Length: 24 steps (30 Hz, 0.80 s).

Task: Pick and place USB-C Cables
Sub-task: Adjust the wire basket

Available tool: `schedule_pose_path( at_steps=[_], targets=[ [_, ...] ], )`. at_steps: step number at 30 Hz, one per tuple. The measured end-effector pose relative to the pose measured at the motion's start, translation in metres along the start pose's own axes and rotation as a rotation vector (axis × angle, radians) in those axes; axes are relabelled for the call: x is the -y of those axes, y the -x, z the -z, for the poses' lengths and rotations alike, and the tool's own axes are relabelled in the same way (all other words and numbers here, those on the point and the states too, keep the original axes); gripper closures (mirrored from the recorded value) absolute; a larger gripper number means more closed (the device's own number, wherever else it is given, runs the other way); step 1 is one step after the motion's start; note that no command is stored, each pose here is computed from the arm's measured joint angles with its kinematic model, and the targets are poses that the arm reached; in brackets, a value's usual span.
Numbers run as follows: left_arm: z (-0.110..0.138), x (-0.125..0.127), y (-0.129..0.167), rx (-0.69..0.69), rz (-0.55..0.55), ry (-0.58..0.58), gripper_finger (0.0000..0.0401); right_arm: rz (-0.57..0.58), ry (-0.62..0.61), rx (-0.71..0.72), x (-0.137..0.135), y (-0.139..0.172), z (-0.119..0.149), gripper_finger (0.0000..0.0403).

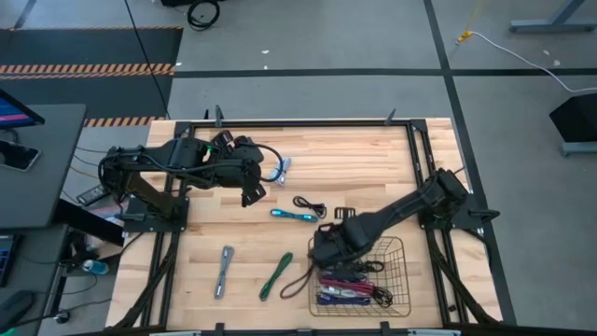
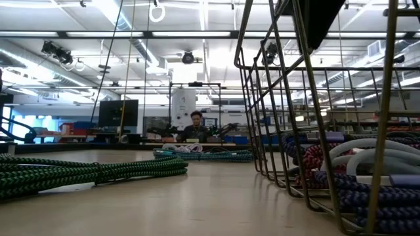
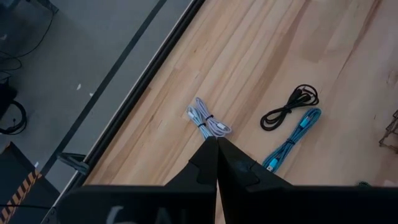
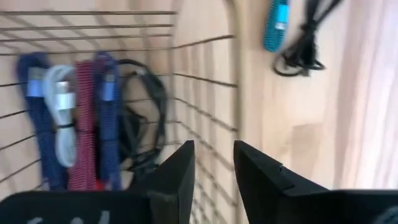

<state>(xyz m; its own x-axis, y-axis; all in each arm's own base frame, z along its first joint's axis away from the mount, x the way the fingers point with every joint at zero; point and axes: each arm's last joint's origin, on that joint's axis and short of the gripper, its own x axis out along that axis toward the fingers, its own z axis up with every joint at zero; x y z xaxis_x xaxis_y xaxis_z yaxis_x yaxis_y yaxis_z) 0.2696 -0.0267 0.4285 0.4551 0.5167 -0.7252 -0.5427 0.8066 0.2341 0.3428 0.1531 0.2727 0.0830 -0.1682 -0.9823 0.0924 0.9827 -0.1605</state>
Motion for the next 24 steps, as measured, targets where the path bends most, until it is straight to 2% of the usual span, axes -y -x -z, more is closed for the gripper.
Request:
schedule_pose_path(
  at_steps=[6, 11, 15, 24],
  targets=[
    [0.001, 0.0, 0.0, -0.005, -0.003, -0.006, 0.0397, 0.042, 0.009, -0.028, 0.018, -0.013, -0.006, 0.0263],
    [0.001, 0.0, 0.0, -0.008, -0.005, -0.008, 0.0397, 0.014, 0.007, -0.015, 0.027, -0.015, -0.014, 0.0258],
    [0.001, -0.001, 0.0, -0.009, -0.006, -0.02, 0.0397, -0.034, -0.009, 0.015, 0.028, -0.016, -0.02, 0.0258],
    [0.001, -0.001, 0.0, -0.01, -0.006, -0.032, 0.0397, -0.058, -0.005, 0.02, 0.025, -0.018, -0.02, 0.0258]
  ],
)
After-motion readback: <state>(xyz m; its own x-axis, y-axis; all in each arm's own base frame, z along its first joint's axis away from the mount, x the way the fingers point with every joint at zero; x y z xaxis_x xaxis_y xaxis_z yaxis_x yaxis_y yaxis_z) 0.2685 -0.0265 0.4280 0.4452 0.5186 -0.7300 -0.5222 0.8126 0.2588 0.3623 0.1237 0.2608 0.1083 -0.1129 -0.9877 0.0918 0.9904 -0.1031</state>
